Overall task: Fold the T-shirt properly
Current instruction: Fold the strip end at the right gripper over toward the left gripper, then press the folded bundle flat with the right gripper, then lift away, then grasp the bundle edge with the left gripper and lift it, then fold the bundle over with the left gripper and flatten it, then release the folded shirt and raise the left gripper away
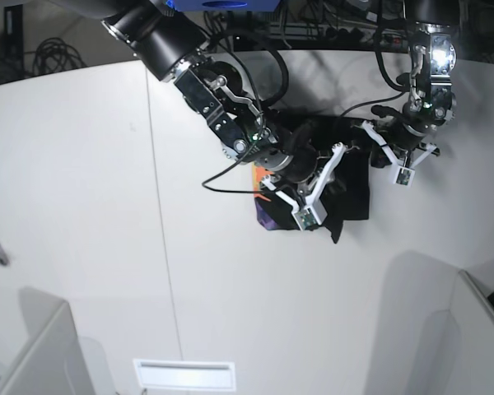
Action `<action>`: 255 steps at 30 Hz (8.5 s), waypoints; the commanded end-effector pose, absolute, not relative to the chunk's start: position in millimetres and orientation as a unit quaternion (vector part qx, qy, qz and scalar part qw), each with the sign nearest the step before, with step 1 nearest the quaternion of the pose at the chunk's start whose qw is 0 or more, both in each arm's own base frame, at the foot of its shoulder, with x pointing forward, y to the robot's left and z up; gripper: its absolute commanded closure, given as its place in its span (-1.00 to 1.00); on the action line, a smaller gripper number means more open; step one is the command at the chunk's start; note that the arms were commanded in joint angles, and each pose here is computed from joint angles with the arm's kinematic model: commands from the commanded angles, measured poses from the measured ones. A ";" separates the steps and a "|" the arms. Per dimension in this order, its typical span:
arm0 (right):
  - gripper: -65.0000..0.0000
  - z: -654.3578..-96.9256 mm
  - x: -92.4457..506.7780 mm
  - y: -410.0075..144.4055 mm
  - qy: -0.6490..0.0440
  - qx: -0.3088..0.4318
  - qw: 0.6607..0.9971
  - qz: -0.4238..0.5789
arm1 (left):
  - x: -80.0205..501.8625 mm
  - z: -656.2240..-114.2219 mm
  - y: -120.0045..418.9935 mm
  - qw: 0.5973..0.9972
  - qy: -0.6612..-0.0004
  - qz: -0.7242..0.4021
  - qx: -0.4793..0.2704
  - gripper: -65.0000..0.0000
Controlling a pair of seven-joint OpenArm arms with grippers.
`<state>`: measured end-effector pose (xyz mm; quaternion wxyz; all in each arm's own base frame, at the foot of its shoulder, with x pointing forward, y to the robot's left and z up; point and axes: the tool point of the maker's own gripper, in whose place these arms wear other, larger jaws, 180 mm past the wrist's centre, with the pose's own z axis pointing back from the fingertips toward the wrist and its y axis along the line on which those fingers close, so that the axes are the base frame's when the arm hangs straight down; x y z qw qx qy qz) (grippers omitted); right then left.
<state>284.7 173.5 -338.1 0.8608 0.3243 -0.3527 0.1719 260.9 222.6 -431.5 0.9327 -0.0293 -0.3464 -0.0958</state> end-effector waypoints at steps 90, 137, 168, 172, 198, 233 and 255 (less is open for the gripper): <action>1.00 -324.8 293.8 -27.5 -0.412 0.302 0.859 -0.027 | 234.9 -308.8 239.3 0.848 -0.511 0.011 -0.139 -0.17; 1.00 -369.8 248.9 -168.0 -0.394 0.170 0.886 -0.178 | 273.4 -457.5 183.2 0.936 -0.316 -0.058 -0.142 1.00; 1.00 -394.1 169.1 -254.9 -0.358 0.069 0.879 -0.307 | 324.2 -446.5 48.1 0.778 -0.240 -0.579 0.033 1.00; 1.00 -395.0 168.1 -254.7 -0.356 0.069 0.880 -0.308 | 322.8 -442.9 26.0 0.752 -0.244 -0.612 0.030 1.00; 1.00 -398.1 166.2 -248.8 -0.354 0.076 0.876 -0.320 | 315.3 -425.3 -42.8 0.645 -0.272 -0.713 -0.024 1.00; 1.00 -398.2 168.4 -244.6 -0.353 0.080 0.877 -0.316 | 380.3 -359.3 -62.0 0.663 -0.361 -0.655 -0.014 -0.74; 1.00 -379.1 167.3 -211.7 -0.386 -0.010 0.919 -0.082 | 306.4 -314.6 136.1 0.798 -0.456 -0.393 0.032 1.00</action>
